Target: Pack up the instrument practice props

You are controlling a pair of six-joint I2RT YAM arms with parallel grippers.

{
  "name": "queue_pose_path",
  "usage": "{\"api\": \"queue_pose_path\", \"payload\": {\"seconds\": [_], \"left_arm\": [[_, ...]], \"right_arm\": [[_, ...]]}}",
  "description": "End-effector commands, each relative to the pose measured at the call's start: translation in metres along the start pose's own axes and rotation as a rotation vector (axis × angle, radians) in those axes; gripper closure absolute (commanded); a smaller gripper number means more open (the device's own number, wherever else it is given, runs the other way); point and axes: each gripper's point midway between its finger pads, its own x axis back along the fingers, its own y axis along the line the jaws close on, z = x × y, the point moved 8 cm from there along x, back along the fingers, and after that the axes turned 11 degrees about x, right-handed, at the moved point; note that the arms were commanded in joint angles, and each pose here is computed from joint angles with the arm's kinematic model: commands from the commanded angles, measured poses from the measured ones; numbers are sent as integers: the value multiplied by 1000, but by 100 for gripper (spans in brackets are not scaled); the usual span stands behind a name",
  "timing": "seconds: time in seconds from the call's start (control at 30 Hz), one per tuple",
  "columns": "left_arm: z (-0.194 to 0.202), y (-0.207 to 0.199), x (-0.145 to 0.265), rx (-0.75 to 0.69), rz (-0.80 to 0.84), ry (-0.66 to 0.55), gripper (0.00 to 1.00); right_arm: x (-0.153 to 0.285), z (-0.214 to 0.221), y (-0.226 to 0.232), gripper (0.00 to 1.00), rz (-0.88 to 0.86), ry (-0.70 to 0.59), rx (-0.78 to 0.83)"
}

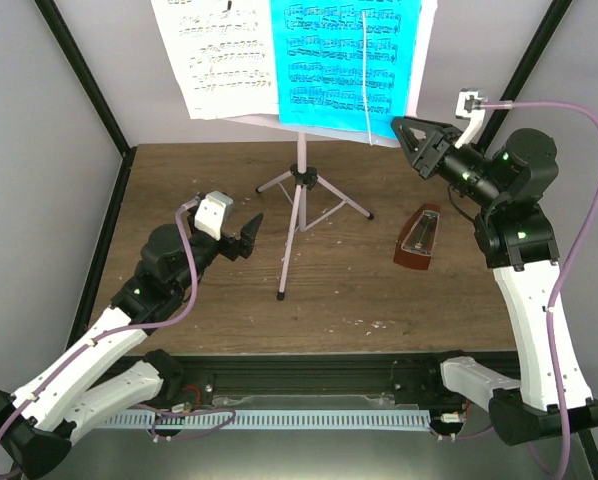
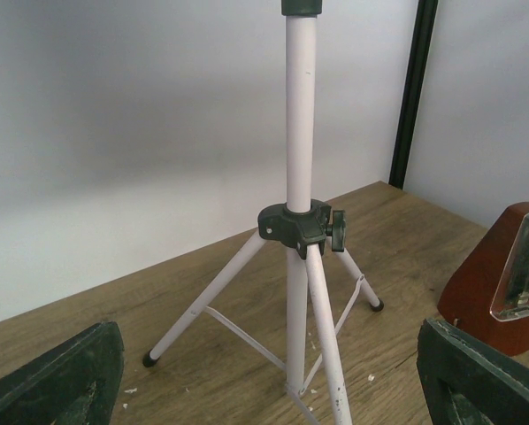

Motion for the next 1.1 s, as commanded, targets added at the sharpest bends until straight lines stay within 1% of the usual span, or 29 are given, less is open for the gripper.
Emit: {"api": "queue_pose_path", "payload": {"seconds": [0.0, 0.33, 0.47, 0.57, 0.67, 0.73, 0.8, 0.87, 0.97, 1.07], "left_arm": [[-9, -3, 1, 6, 18, -32, 8], [-10, -3, 1, 2, 19, -32, 8], [-11, -7, -1, -3, 50, -13, 8], [-19, -17, -7, 30, 125, 32, 10], [-42, -28, -14, 143, 178, 98, 17], [-64, -40, -17, 218, 258, 115, 22], [-89, -51, -16, 291, 346, 91, 26], [-118, -62, -12, 355, 441, 36, 29], [-147, -75, -18, 440, 553, -8, 33], [-169, -87, -33, 507, 643, -18, 36]], "right_arm": [[-3, -14, 7, 75, -23, -44, 38], [-18, -19, 10, 77, -40, -62, 54], [-20, -21, 11, 82, -32, -76, 63], [-21, -22, 10, 90, -21, -81, 70], [-20, -21, 9, 97, -2, -82, 83], [-18, -20, 8, 99, 12, -85, 94], [-15, -18, 8, 99, 21, -89, 107], [-12, -17, 9, 99, 27, -93, 116], [-8, -13, 9, 99, 43, -101, 128], [-6, -11, 7, 99, 54, -104, 136]]}}
